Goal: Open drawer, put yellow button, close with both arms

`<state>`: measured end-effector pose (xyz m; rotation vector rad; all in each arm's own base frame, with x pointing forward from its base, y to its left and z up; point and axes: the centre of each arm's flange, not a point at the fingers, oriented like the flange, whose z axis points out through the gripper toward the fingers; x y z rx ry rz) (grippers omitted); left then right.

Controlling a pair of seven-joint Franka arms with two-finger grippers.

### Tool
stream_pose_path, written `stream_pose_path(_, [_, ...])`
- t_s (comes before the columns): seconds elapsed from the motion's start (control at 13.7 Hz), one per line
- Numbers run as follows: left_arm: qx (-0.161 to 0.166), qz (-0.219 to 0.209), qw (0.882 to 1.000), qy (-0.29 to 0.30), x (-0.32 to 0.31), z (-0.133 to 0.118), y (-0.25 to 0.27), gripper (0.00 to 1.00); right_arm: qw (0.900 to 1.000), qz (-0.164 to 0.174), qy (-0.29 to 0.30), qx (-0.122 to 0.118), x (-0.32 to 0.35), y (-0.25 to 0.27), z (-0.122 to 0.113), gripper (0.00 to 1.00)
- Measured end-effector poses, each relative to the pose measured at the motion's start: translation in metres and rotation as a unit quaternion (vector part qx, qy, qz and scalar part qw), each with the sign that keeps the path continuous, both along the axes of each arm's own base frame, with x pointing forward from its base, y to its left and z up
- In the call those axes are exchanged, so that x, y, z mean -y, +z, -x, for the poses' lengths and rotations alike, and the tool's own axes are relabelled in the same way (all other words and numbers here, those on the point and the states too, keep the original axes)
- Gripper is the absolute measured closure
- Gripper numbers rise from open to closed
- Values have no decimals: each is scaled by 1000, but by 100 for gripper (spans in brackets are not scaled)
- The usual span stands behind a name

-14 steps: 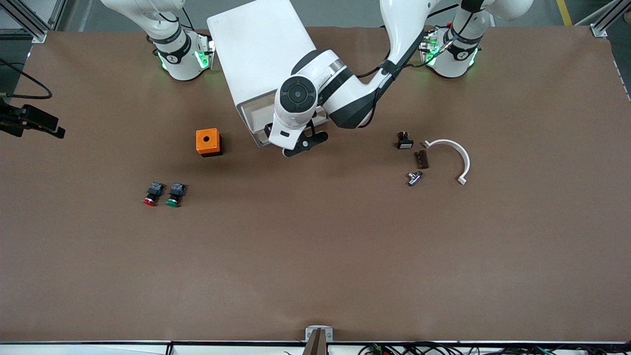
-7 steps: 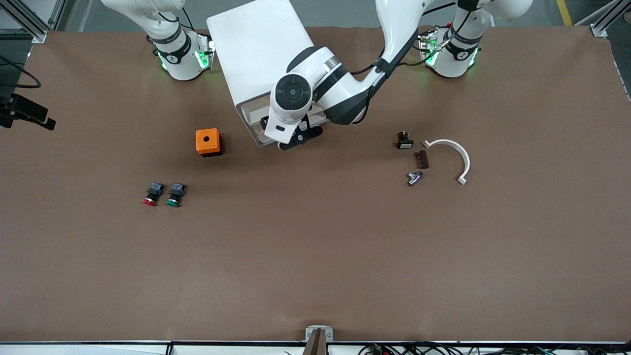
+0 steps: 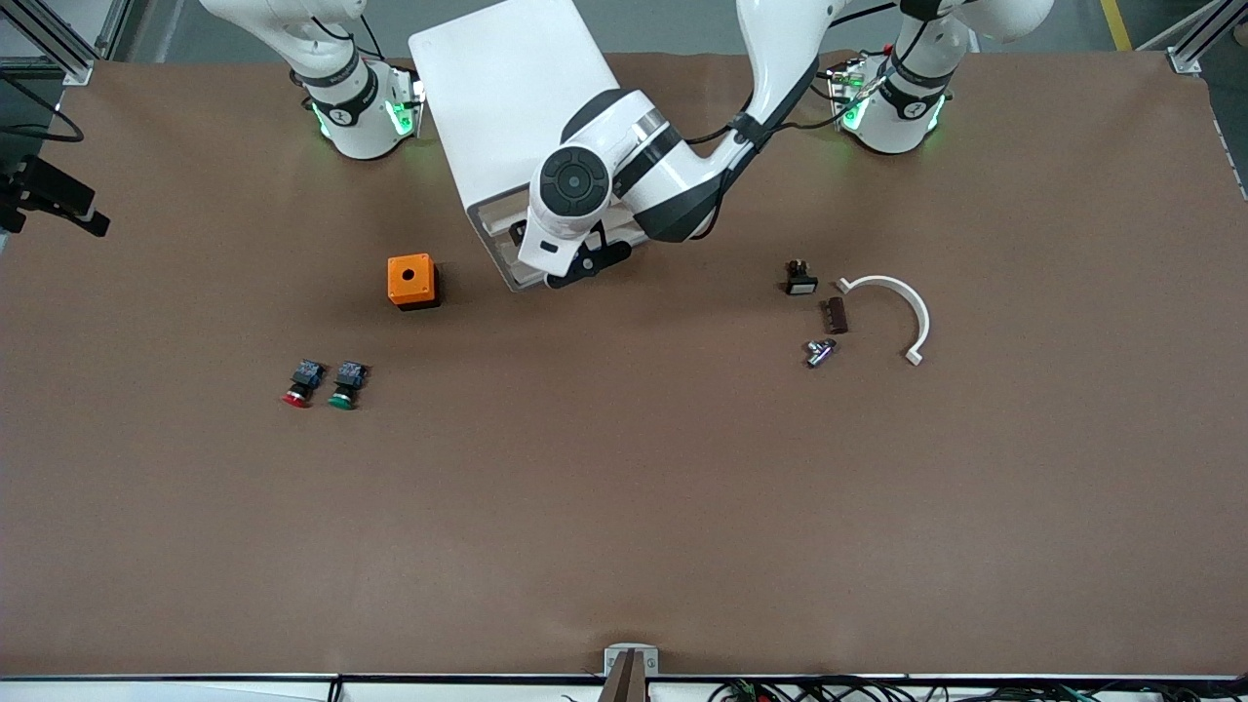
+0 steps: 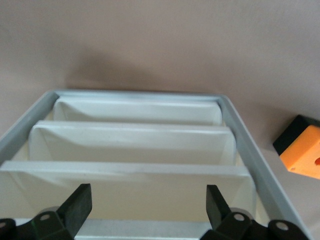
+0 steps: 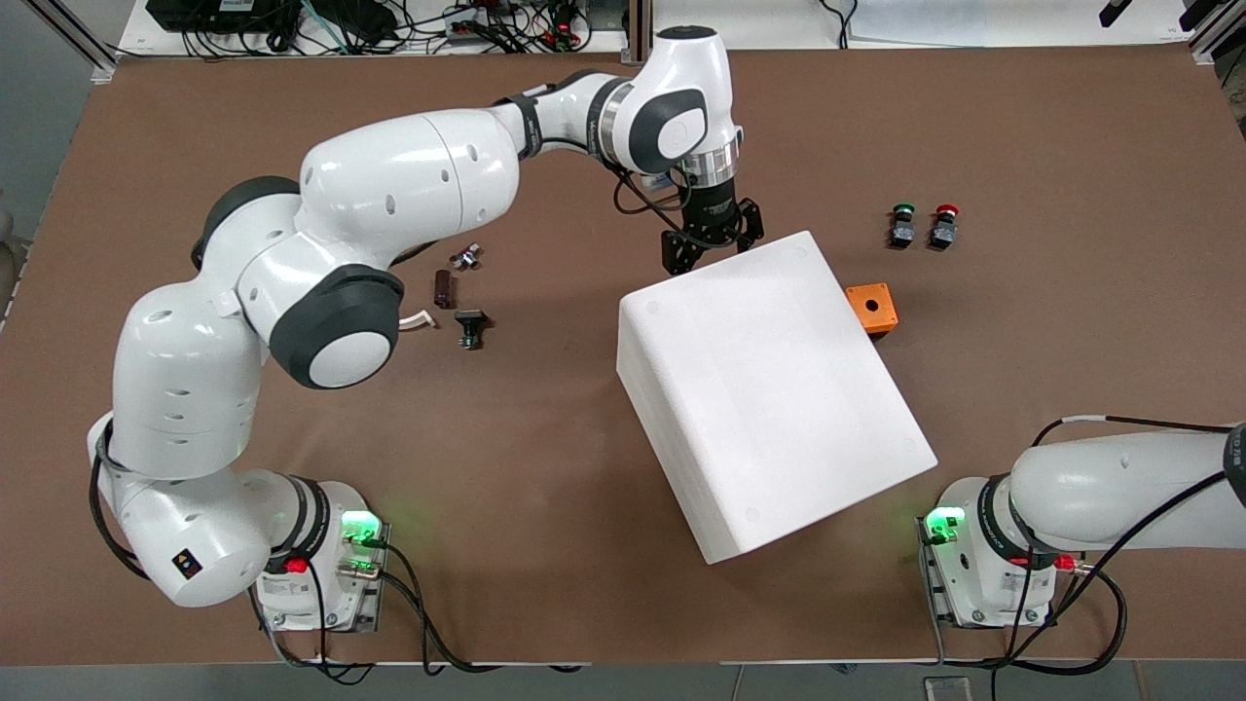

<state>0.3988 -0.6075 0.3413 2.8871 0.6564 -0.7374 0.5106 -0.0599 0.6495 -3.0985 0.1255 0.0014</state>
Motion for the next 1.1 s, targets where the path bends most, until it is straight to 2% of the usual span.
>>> stream_pose_path(0.15, [-14, 3, 1000, 1, 4, 8, -6, 0, 1000, -1, 0, -1, 0, 0, 5, 0])
stream_pose_path(0.37, [-19, 1, 1000, 1, 5, 9, -12, 0, 1000, -1, 3, 0, -3, 1, 12, 0])
stream_pose_path(1.1, [-22, 7, 1000, 10, 2, 3, -10, 0, 1000, 6, 26, 4, -3, 0, 12, 0])
